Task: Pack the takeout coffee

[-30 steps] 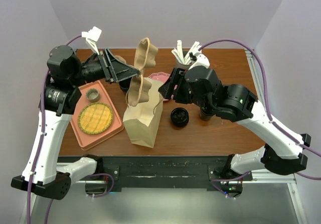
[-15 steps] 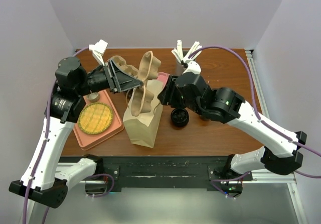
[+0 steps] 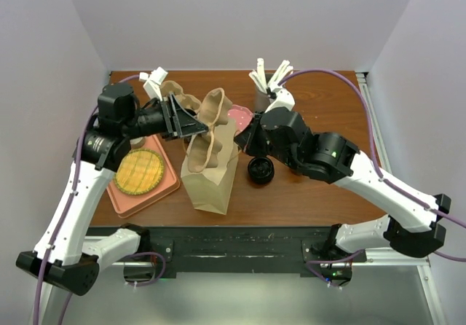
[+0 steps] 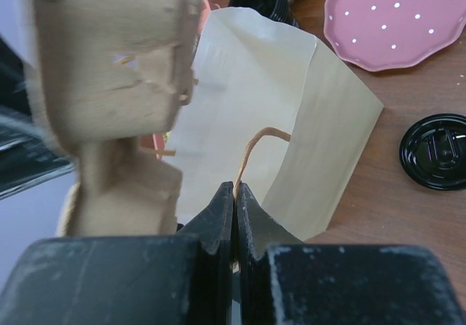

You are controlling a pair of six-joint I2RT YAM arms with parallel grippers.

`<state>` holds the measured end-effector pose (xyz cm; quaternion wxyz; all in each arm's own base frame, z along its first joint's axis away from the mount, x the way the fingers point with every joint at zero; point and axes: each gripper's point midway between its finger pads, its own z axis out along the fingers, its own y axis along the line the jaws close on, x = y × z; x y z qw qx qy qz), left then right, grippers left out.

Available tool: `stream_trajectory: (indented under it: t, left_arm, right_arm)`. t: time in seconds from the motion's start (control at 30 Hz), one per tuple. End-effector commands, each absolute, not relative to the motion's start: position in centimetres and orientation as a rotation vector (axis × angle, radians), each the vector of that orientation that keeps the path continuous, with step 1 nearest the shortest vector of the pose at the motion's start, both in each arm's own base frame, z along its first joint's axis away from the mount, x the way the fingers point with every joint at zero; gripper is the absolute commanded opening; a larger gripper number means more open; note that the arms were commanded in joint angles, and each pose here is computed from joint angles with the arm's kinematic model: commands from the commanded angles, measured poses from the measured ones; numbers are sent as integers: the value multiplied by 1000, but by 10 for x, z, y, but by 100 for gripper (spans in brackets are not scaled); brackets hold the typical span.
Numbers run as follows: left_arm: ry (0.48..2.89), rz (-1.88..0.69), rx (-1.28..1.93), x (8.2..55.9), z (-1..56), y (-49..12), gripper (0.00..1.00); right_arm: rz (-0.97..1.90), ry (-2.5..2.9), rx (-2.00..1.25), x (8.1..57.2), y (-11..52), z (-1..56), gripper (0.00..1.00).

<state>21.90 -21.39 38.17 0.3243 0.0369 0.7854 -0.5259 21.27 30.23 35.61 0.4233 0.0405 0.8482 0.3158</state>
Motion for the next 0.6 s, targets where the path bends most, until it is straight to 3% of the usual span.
stream_trajectory:
  t: [0.0, 0.57]
  left_arm:
    - [2130, -1261, 130, 220, 372, -206, 0]
    - [2266, -1049, 150, 235, 337, -220, 0]
  right_arm:
    - [844, 2029, 132, 215, 296, 381, 0]
    - [903, 2026, 90, 210, 305, 373, 0]
